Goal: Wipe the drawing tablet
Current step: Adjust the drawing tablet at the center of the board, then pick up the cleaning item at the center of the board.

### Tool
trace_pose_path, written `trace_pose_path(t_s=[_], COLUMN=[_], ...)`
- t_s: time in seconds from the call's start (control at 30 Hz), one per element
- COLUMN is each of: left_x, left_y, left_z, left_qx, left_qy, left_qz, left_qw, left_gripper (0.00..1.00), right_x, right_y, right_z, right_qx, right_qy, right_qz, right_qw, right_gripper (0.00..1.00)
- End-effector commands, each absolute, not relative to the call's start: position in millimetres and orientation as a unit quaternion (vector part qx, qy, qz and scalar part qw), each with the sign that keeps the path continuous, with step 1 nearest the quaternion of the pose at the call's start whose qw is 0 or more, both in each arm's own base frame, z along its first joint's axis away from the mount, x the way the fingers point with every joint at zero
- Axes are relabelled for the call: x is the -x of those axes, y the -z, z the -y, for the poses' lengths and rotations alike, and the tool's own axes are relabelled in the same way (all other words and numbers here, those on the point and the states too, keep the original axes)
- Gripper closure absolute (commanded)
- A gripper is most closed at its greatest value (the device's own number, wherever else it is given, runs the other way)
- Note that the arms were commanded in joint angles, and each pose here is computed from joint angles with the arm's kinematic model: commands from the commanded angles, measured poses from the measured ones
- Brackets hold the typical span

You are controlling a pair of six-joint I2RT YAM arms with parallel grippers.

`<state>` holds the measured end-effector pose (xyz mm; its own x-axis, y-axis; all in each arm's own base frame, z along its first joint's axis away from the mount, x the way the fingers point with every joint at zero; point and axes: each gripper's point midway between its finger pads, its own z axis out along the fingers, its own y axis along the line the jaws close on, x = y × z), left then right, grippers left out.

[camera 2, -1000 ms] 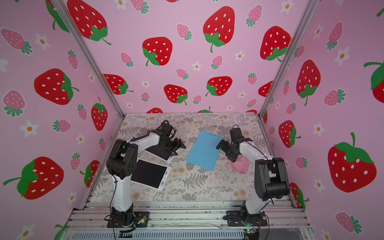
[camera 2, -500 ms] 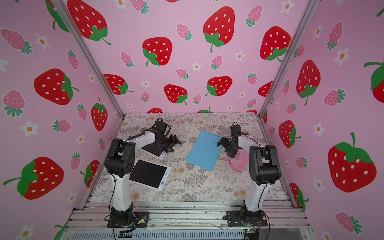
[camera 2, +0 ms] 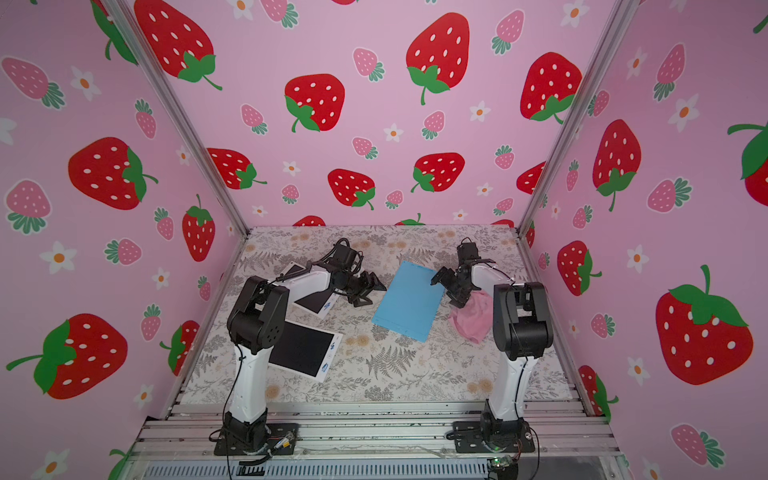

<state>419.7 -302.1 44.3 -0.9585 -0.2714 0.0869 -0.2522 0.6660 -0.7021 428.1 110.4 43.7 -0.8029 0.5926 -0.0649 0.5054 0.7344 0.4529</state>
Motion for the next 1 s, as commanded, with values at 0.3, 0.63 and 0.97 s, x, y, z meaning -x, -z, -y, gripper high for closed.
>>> trace_pose_path(t_s=[0.3, 0.63, 0.97], left_x=[-359, -315, -299], left_y=[-3, -7, -8], left_z=[320, 375, 417], left_qx=[0.148, 0.099, 0.066], left_qy=[0.339, 0.353, 0.375], left_qz=[-0.928, -0.927, -0.919], left_qw=[-0.05, -0.08, -0.101], left_gripper=[0.24, 0.24, 0.24], right_x=[-450, -458, -429], right_y=[-19, -27, -40], right_z=[-121, -190, -228], right_qx=[-0.259, -0.135, -0.047], right_qy=[-0.206, -0.281, -0.292], right_qz=[-0.941, -0.95, -0.955], right_qw=[0.069, 0.036, 0.012], right_gripper=[0.07, 0.08, 0.08])
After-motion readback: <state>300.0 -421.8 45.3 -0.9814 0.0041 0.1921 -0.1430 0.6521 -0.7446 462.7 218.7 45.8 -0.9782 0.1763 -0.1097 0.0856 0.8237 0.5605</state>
